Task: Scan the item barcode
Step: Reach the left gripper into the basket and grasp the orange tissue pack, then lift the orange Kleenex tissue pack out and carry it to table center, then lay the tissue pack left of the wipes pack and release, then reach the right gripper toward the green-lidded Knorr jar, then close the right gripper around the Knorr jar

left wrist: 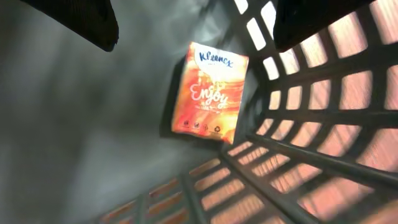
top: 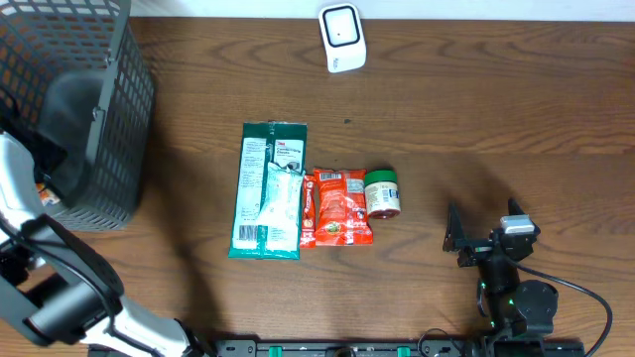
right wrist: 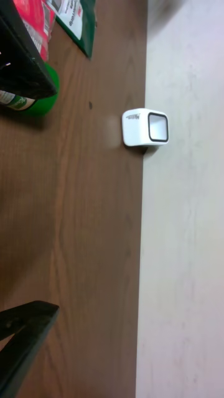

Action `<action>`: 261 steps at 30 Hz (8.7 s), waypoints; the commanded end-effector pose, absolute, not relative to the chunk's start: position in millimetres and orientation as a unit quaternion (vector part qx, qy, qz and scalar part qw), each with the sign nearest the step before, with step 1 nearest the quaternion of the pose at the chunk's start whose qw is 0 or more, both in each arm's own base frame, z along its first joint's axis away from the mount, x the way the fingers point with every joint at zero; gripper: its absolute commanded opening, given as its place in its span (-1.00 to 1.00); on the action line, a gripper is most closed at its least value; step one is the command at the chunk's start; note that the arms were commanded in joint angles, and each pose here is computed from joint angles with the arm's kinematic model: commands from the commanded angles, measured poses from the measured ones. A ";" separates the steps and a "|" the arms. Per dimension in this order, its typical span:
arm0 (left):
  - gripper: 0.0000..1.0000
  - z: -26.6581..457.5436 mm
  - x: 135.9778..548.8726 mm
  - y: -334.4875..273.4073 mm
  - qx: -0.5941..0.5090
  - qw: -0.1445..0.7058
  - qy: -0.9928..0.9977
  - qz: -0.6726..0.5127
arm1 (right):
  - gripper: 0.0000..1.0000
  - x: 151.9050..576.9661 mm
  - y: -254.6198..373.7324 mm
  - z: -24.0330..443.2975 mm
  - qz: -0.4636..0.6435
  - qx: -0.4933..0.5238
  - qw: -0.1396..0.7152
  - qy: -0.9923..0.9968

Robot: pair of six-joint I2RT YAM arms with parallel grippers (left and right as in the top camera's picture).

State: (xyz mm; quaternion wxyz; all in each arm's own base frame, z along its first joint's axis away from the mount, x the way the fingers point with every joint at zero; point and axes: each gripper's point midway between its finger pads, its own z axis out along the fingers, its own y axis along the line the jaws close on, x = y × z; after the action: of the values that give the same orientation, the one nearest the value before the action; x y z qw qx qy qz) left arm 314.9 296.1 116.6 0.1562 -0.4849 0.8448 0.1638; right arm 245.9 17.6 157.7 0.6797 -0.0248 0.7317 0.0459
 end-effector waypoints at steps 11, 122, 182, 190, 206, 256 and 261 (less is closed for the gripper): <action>0.69 28.2 305.9 307.2 -0.484 0.066 0.857 0.163 | 0.99 246.0 14.9 156.7 0.043 -0.020 0.679 0.733; -0.10 71.6 296.5 -76.6 -0.080 0.108 0.991 -0.015 | 0.99 246.0 14.9 156.7 0.043 -0.020 0.679 0.733; 0.85 157.8 318.5 -64.9 -0.084 0.273 0.958 -0.013 | 0.99 246.0 14.9 156.7 0.043 -0.020 0.679 0.733; 0.85 157.8 318.6 -64.8 -0.085 0.273 0.958 -0.013 | 0.99 246.0 14.9 156.7 0.043 -0.020 0.679 0.733; 0.86 157.9 318.6 -64.8 -0.085 0.274 0.958 -0.013 | 0.99 239.1 17.4 190.4 0.072 0.000 0.689 0.721; 0.86 157.4 318.7 -64.8 -0.085 0.273 0.958 -0.013 | 0.99 291.9 118.4 195.2 0.102 0.032 0.057 0.993; 0.86 157.4 318.7 -64.8 -0.085 0.273 0.958 -0.013 | 0.96 300.9 130.0 161.8 0.061 0.024 0.025 0.997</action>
State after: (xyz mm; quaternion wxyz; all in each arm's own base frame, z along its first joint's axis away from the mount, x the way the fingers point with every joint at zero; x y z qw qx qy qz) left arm 314.3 -65.8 148.7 0.2614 -0.0863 0.9612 -0.0160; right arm 293.1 128.0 174.3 0.0300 0.0122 0.9953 0.0915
